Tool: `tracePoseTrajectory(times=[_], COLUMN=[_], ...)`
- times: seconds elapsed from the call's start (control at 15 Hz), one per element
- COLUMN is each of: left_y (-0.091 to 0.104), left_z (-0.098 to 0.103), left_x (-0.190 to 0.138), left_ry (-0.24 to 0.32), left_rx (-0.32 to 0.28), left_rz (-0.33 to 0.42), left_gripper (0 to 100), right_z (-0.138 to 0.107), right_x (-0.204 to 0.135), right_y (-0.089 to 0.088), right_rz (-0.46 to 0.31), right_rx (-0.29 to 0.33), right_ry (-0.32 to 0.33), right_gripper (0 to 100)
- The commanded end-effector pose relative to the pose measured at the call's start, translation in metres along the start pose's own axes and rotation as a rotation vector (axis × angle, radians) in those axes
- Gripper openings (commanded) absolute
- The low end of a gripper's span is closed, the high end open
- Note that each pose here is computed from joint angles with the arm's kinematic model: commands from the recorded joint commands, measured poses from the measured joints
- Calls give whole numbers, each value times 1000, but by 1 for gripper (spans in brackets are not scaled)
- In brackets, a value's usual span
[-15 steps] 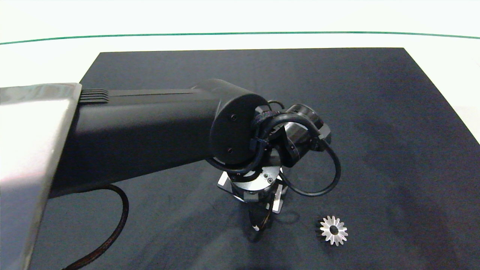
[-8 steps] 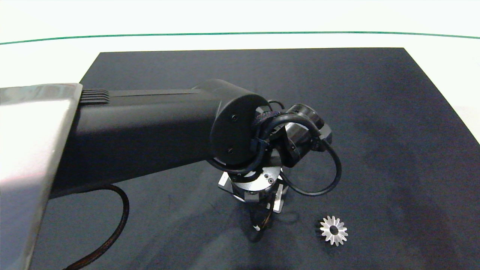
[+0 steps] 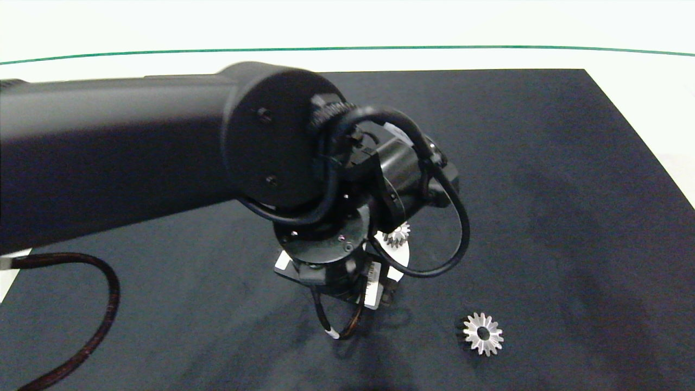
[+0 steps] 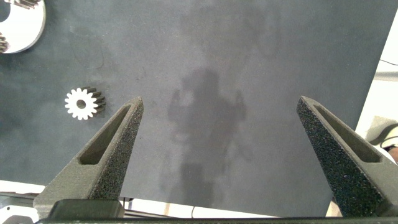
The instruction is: Remove an incorrectly installed larger gear and replace it with the correct smaller gear
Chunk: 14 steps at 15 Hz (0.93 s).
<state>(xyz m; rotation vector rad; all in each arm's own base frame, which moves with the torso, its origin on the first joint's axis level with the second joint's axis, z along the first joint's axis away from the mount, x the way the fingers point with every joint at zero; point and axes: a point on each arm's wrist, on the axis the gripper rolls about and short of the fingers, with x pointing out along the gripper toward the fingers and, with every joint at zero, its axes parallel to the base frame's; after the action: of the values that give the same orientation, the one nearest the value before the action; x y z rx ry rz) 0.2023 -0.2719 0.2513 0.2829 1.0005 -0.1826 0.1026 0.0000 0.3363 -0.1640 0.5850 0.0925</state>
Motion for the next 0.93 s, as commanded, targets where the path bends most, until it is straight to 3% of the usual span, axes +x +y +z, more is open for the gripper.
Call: tracePoseTrajectory(times=[0.07,0.33,0.53,0.73,0.93], left_y=[53,112,145,152,163], left_z=[-1,-11,-34,-53,-64], left_x=[-47,-87,-116,-119,-127], left_ry=[-80,-146,-161,-143,-201], left_rx=[-156,-301,-362,-364,-496], left_rz=[-14,9,31,46,62], left_gripper=[100,100,100,100,100], right_z=[0,1,-1,-1,-2], right_x=[4,11,18,17,15], right_y=[-1,-1,-1,-1,0], right_rz=[1,5,11,11,12], right_rx=[0,-2,-19,-21,-23], right_ry=[18,41,65,62,59], right_gripper=[100,100,100,100,100])
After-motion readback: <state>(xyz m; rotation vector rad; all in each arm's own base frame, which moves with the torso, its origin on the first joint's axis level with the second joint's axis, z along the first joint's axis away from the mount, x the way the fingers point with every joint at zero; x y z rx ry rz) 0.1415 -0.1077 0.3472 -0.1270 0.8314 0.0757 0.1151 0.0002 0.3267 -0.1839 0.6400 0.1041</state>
